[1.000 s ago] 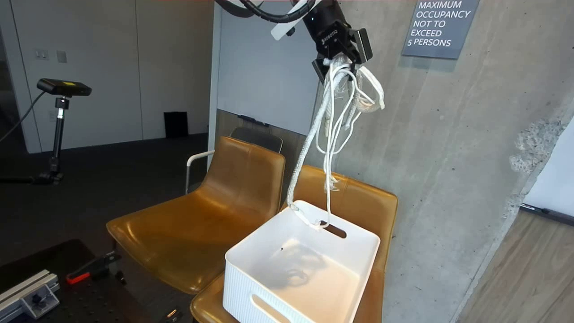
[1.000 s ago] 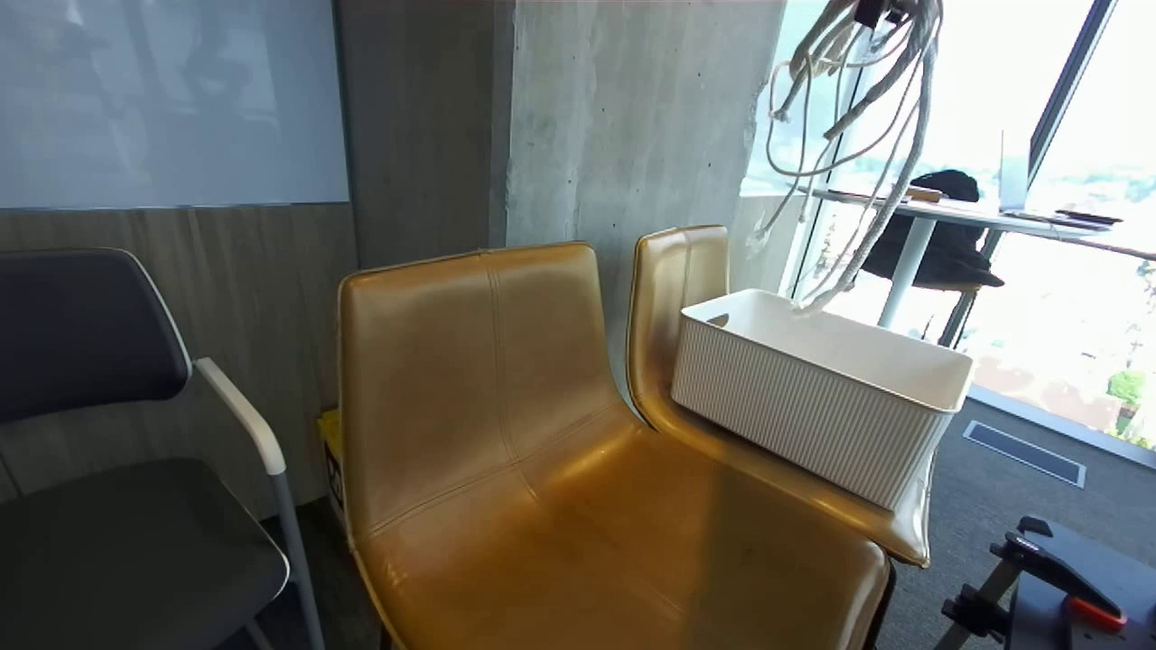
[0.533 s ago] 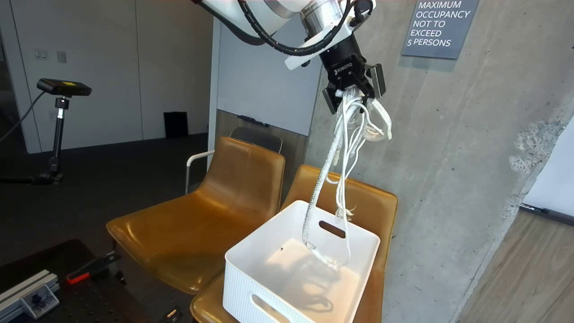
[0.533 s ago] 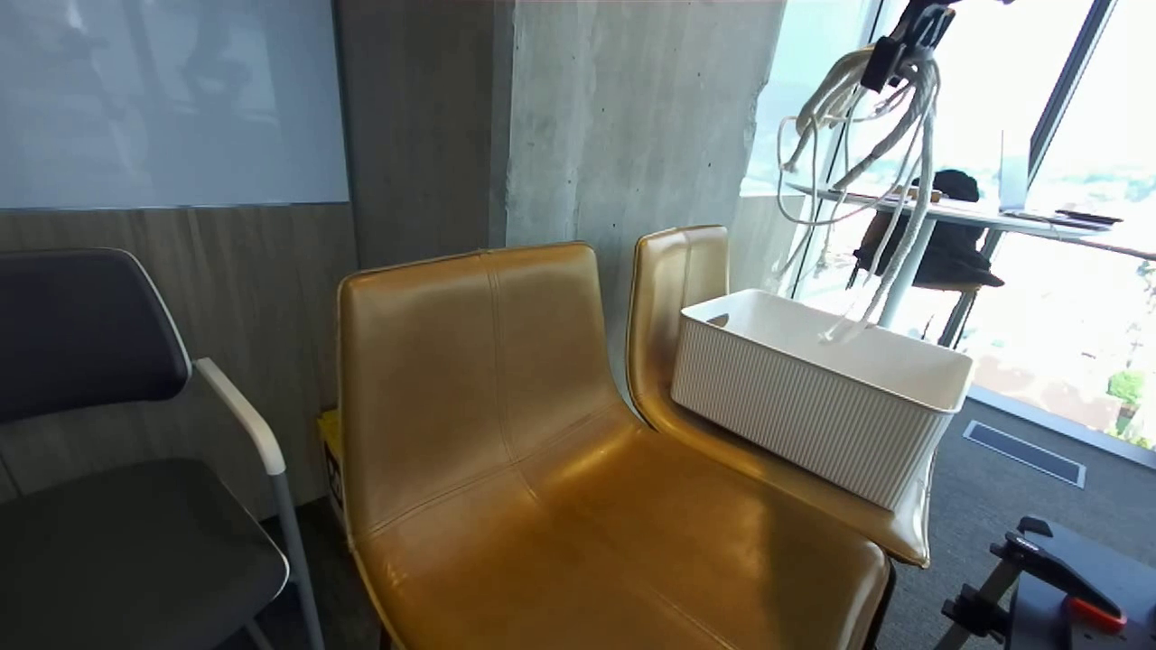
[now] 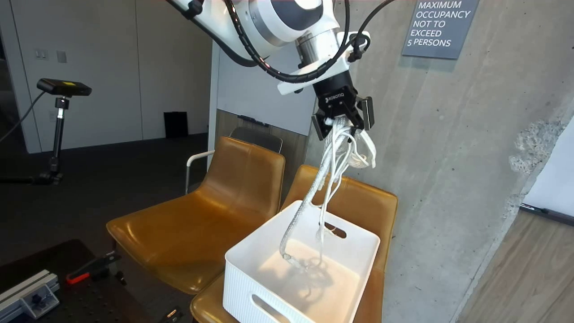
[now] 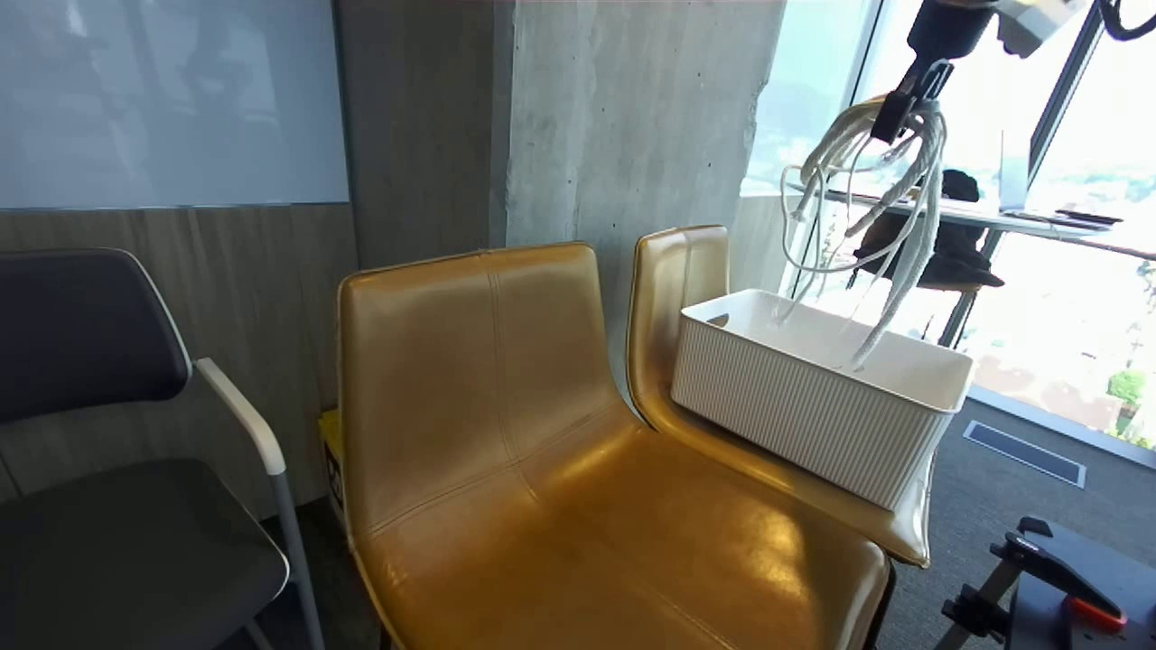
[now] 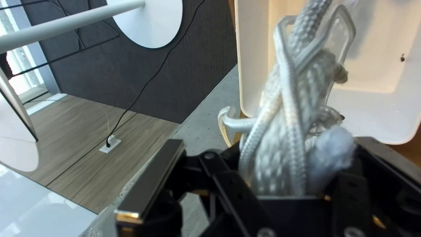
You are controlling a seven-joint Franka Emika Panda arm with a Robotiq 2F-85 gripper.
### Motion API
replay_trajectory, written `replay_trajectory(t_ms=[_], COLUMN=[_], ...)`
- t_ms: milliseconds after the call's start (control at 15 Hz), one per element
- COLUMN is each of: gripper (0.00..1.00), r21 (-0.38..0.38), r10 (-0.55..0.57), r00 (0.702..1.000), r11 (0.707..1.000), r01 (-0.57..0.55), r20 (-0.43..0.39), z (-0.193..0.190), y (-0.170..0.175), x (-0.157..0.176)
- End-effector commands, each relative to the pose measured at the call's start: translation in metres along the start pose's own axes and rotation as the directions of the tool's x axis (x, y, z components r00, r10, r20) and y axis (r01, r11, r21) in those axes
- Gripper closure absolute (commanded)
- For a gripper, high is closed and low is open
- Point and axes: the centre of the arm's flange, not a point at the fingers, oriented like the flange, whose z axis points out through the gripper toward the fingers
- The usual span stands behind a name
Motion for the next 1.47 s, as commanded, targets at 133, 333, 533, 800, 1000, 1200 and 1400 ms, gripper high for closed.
replay_trajectory(t_ms=[133,333,533,800,1000,1200,1400], gripper=[1.00,1.00,0.74,0.45,0.24,0.03,0.00], r21=[0.070,0.093,0.089,0.113,0.131,0.159,0.179], r10=[-0.069,-0.092,-0.101,-0.096,-0.097,-0.094,-0.113], r00=[0.998,0.995,0.994,0.995,0.995,0.995,0.993], r11=[0.995,0.992,0.991,0.989,0.987,0.983,0.978], r01=[0.068,0.089,0.097,0.092,0.092,0.089,0.106], r20=[0.015,0.034,0.037,0.031,0.029,0.030,0.029], z=[0.026,0.040,0.044,0.046,0.053,0.063,0.083], y=[-0.018,-0.023,-0.015,-0.017,-0.023,-0.034,-0.044], x=[-0.033,-0.037,-0.033,-0.029,-0.027,-0.026,-0.029])
